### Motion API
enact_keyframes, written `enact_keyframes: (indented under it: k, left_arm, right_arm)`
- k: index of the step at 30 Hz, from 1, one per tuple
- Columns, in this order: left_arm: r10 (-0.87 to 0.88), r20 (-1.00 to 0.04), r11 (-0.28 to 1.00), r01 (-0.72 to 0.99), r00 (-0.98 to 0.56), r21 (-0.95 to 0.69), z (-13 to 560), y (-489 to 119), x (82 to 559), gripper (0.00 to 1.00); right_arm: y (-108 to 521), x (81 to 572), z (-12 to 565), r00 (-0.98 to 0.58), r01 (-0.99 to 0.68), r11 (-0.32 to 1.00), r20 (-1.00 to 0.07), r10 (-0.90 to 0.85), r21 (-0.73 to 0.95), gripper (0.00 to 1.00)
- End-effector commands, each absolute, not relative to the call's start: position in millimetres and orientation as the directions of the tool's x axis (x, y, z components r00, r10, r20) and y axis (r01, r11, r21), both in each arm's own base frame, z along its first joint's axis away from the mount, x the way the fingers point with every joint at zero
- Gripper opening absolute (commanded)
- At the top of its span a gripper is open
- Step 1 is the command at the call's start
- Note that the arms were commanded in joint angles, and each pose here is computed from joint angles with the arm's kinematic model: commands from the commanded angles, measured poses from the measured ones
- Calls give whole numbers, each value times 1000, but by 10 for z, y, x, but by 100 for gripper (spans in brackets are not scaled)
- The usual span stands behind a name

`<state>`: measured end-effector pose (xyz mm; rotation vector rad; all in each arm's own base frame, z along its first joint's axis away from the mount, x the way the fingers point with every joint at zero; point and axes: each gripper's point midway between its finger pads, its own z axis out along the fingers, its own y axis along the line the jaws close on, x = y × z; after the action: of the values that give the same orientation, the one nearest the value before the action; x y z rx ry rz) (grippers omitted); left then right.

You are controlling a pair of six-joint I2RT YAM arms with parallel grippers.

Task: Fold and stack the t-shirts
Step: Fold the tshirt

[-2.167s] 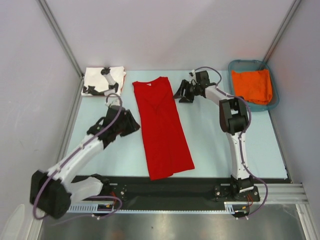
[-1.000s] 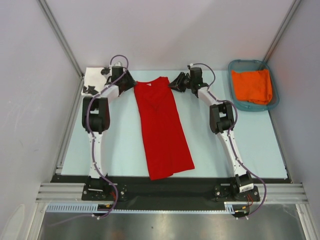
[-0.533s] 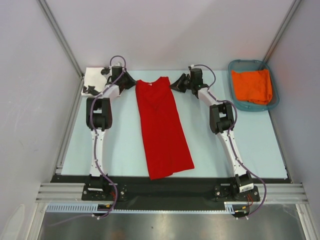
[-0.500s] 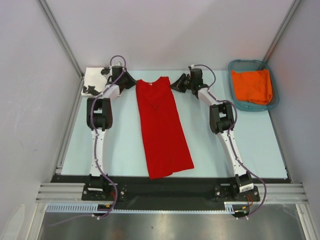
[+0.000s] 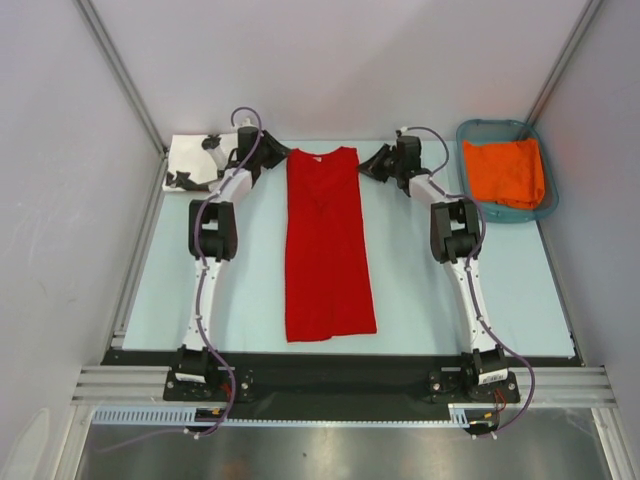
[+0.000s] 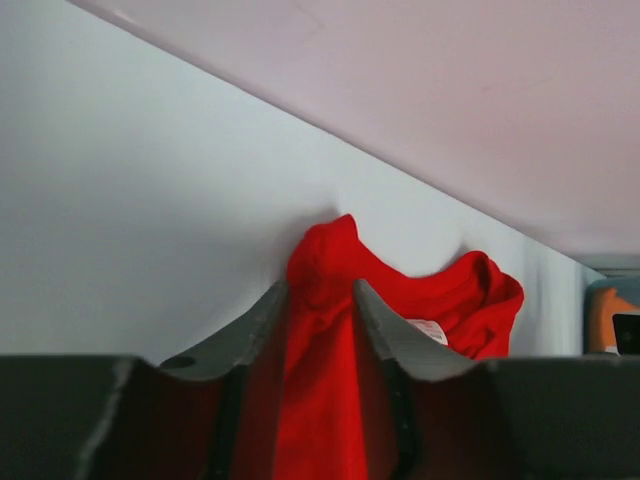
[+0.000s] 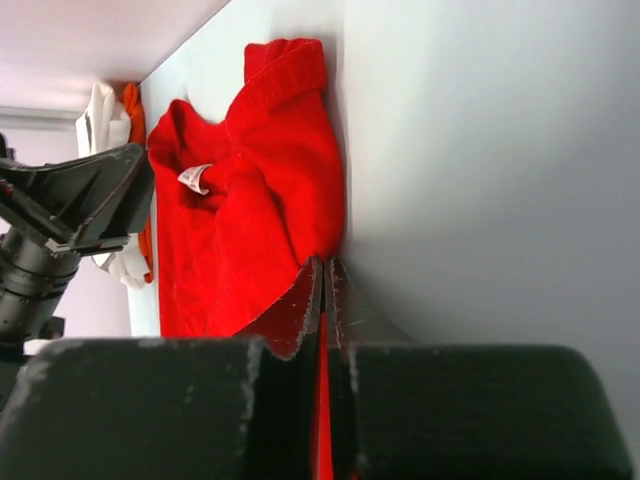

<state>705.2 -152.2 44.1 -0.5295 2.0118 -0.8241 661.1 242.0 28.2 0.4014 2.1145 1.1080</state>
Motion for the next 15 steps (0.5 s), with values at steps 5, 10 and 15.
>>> enact_keyframes:
  k: [5, 10, 15]
  left_arm:
    - [-620, -654, 725, 1, -433, -689, 1190, -1490, 7135, 48]
    - [-522, -719, 808, 4, -460, -589, 1611, -1268, 6807, 51]
    - [-405, -791, 885, 18, -458, -464, 2239, -1025, 5868, 56]
  right_arm:
    - [2057, 6646, 356, -689, -34, 662, -498, 527, 748, 17]
    - [1962, 6499, 652, -748, -21, 698, -475, 465, 716, 43]
    - [1541, 5998, 896, -816, 68, 749, -395, 422, 660, 52]
